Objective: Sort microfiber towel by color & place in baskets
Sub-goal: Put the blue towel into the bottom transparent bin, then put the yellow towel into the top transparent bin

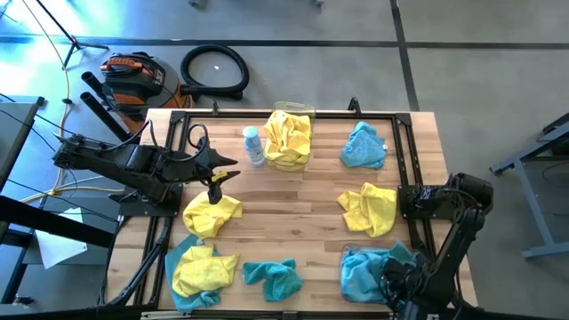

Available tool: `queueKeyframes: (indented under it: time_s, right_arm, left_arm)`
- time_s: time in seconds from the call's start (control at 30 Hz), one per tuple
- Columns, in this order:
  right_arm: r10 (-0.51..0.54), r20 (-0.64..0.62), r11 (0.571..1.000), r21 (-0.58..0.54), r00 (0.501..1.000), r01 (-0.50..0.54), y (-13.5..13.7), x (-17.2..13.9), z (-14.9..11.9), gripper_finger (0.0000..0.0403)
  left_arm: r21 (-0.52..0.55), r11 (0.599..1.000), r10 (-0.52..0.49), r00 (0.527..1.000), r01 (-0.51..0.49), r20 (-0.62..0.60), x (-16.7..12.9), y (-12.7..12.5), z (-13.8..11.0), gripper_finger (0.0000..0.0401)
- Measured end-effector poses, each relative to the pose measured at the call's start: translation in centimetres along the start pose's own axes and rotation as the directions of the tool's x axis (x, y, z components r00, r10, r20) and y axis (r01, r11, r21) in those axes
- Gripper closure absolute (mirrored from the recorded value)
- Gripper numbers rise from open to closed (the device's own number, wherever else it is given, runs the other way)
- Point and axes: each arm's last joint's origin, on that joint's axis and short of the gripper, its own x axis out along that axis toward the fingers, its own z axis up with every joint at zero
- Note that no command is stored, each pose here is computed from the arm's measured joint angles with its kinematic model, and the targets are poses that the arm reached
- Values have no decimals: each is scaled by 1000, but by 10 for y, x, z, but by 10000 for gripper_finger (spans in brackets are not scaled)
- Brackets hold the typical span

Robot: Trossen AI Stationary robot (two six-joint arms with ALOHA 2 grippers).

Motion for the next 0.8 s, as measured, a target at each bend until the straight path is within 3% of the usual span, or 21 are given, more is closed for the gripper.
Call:
queueKeyframes:
  time_s: [0.37, 0.67, 0.8]
  right_arm:
    - [169, 56, 985, -36, 984, -167, 2, -62, 3, 267]
    - [210, 91, 977, -35, 973, -208, 2, -106, 6, 267]
    - [168, 213, 985, -15, 962, -169, -6, -116, 11, 267]
  left_arm:
    - [-1, 1000, 0, 1000, 0, 0, 0, 0, 0, 272]
    - [-1, 1000, 0, 1000, 0, 0, 0, 0, 0, 272]
    - [-1, 1000, 0, 1000, 0, 0, 0, 0, 0, 272]
